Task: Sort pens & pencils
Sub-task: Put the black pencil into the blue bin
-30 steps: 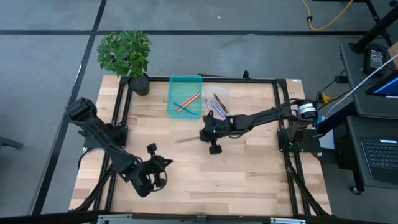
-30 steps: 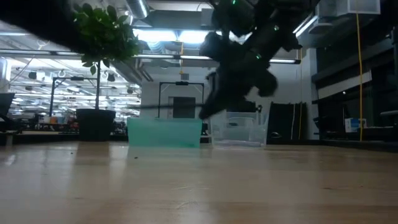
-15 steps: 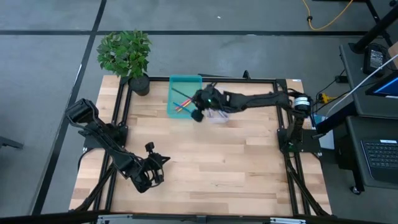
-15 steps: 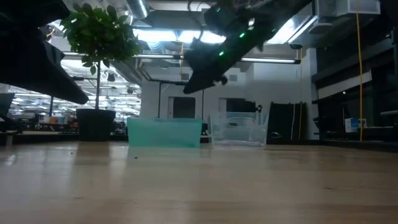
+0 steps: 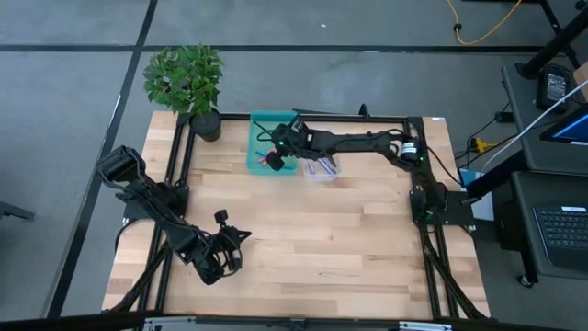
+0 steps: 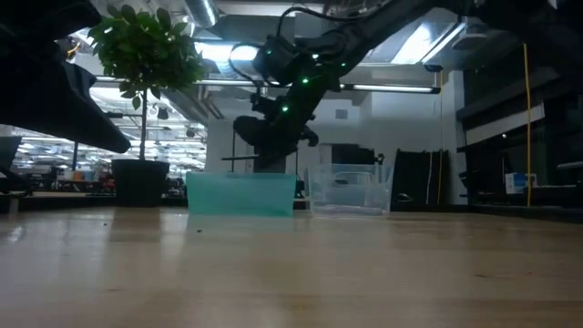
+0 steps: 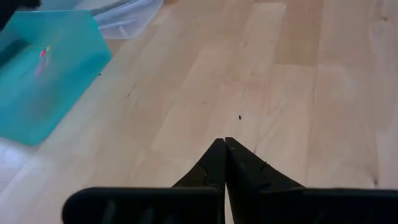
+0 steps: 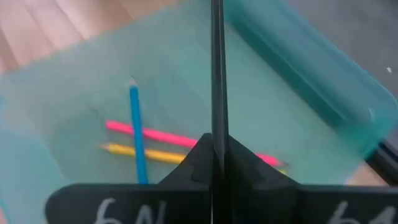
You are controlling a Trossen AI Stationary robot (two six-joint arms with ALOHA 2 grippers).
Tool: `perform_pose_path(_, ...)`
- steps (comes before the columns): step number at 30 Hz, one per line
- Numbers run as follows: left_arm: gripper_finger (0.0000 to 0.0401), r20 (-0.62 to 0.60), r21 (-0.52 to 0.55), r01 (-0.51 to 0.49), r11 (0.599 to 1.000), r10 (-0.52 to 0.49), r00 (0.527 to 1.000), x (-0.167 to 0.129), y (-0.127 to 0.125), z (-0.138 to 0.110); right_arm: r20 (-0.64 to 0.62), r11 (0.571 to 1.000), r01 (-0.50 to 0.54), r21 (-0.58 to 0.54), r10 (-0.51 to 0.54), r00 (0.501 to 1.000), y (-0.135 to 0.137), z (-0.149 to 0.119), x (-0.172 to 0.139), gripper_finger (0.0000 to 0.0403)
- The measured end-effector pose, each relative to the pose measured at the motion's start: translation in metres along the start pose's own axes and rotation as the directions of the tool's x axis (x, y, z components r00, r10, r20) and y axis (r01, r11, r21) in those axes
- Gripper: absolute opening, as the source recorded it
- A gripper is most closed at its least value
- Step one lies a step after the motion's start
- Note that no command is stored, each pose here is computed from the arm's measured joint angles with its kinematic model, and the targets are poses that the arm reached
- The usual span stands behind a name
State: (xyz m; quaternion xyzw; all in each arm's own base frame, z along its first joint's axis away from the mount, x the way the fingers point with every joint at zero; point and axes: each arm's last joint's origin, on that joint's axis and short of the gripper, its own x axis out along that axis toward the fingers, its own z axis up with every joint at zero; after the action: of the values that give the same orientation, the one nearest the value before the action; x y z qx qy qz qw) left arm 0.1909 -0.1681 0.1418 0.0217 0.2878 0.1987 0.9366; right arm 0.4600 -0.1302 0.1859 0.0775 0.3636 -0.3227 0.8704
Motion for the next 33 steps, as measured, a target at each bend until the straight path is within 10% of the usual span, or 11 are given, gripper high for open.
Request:
perform_pose_path(28, 0.0, -0.082, 0.047, 0.139, 0.989, -0.135, 0.987, -0.003, -0.008, 0.0, -0.09, 0.993, -0.005, 0.115, 0.015, 0.996, 0.012, -0.016, 0.027, 0.0019)
perform_pose_path(33, 0.0, -0.084, 0.056, 0.159, 0.986, -0.154, 0.985, -0.005, -0.01, -0.001, -0.11, 0.991, -0.059, 0.124, 0.072, 0.991, 0.014, -0.019, 0.031, 0.0073)
